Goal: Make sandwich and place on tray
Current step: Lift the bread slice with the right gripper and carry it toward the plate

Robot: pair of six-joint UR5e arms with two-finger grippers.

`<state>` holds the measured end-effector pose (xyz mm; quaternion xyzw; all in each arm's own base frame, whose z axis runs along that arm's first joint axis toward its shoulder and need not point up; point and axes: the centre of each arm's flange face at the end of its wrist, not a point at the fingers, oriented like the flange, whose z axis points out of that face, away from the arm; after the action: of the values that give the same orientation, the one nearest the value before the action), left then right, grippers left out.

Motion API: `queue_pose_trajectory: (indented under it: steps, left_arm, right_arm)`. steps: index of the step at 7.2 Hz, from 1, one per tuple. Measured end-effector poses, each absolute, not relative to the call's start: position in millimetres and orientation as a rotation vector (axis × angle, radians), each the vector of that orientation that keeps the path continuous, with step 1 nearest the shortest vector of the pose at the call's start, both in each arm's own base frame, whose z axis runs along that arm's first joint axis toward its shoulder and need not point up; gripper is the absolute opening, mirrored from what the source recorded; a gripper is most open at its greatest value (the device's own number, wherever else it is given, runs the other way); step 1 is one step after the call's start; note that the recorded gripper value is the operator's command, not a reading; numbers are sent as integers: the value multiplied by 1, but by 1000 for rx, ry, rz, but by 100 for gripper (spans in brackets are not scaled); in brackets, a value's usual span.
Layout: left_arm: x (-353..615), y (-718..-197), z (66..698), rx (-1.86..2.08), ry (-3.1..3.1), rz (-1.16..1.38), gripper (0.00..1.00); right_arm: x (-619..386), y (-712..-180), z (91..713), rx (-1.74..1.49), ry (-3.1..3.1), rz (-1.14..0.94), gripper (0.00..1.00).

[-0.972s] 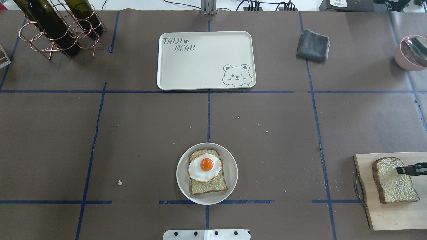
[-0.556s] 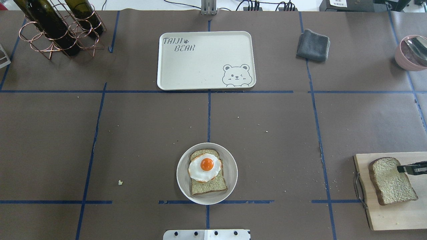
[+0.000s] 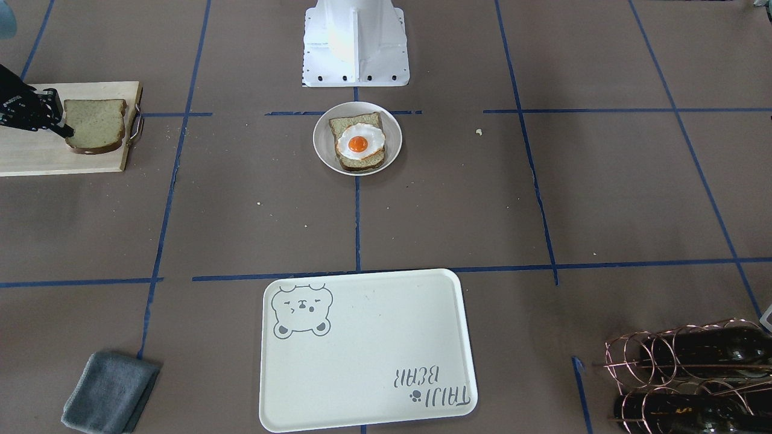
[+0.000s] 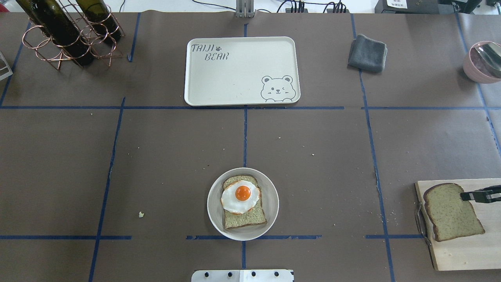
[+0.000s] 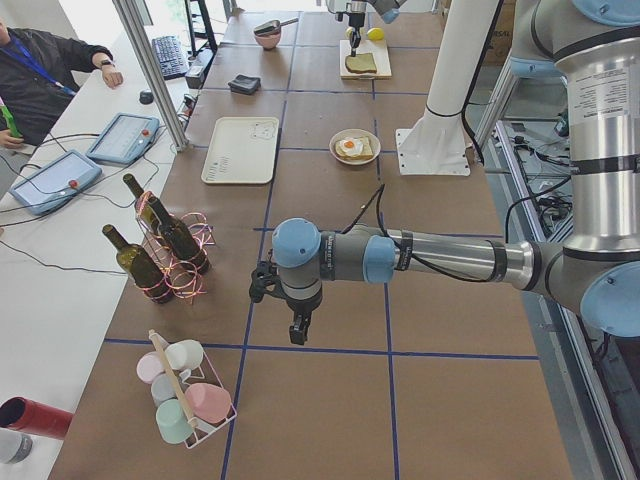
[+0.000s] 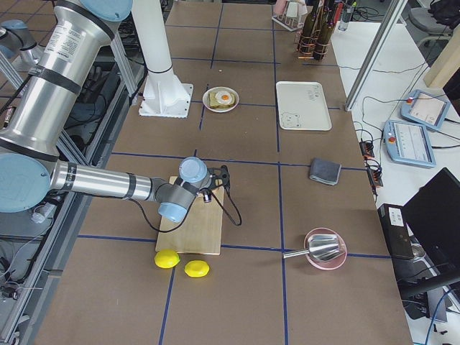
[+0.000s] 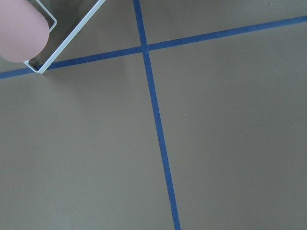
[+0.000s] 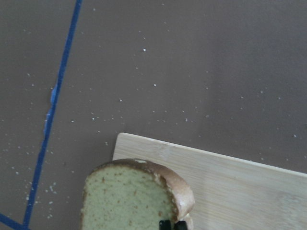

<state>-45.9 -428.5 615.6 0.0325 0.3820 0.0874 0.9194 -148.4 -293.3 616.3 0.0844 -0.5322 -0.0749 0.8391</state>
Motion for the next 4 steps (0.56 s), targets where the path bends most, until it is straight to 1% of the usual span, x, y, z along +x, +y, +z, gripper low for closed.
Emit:
queue_pose_trajectory:
  steps: [2, 4]
  left_arm:
    - [-46, -428, 616, 66, 786, 179, 100]
    - [-46, -428, 616, 66, 786, 179, 100]
  right_arm:
    - [-151, -316, 588, 190, -1200, -169, 0]
    - [-178, -356, 544, 209, -1268, -162, 0]
